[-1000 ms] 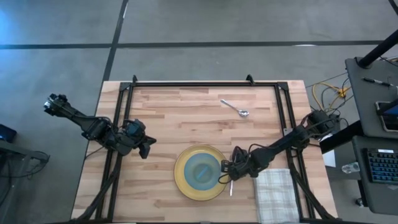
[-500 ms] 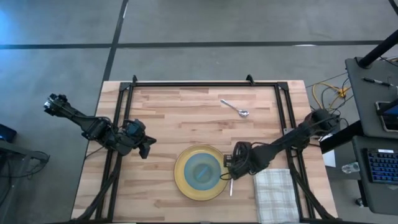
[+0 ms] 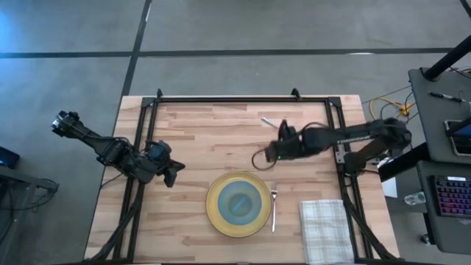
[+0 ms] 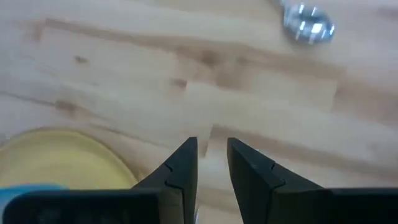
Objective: Set table place
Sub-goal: Put the silver spoon into the blue bowl
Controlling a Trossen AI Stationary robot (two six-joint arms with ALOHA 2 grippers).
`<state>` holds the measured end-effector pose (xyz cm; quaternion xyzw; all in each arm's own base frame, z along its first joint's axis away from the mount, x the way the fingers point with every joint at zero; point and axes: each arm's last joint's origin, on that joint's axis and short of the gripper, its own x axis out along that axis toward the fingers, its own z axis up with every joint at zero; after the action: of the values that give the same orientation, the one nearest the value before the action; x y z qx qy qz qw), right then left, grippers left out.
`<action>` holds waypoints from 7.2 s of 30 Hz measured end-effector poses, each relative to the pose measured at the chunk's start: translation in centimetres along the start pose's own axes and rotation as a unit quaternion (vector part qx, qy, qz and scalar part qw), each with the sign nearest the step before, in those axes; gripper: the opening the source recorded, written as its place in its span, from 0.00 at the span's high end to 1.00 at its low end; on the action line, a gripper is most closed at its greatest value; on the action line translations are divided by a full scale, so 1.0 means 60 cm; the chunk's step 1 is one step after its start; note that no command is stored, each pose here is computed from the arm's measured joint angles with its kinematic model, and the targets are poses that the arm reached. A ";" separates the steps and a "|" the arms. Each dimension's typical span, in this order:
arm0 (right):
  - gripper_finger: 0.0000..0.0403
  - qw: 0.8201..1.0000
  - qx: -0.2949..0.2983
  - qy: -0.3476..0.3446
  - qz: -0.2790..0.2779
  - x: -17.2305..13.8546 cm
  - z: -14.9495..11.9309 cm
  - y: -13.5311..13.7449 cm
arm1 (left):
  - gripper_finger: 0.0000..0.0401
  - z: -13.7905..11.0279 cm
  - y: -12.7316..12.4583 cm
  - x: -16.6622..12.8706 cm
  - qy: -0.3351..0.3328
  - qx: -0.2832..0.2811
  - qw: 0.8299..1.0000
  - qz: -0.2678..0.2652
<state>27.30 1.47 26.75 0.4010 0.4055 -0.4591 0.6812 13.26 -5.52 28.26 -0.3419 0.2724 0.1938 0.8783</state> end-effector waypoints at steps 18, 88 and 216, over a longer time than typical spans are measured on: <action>0.82 0.990 -0.136 -0.018 -0.019 0.008 0.069 -0.025 | 1.00 -0.002 -0.010 0.010 -0.002 -0.003 1.000 -0.005; 0.98 0.972 -0.164 0.146 0.080 0.278 0.170 -0.028 | 1.00 0.046 -0.003 -0.009 -0.097 -0.091 0.990 -0.040; 0.98 0.967 -0.184 0.134 0.110 0.282 0.109 -0.003 | 0.92 0.198 0.219 0.429 0.068 -0.228 0.948 -0.212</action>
<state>32.57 -9.63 13.43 0.3687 0.5243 -0.2405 0.7289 30.45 15.92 13.34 -0.5948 0.2017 0.0367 0.7773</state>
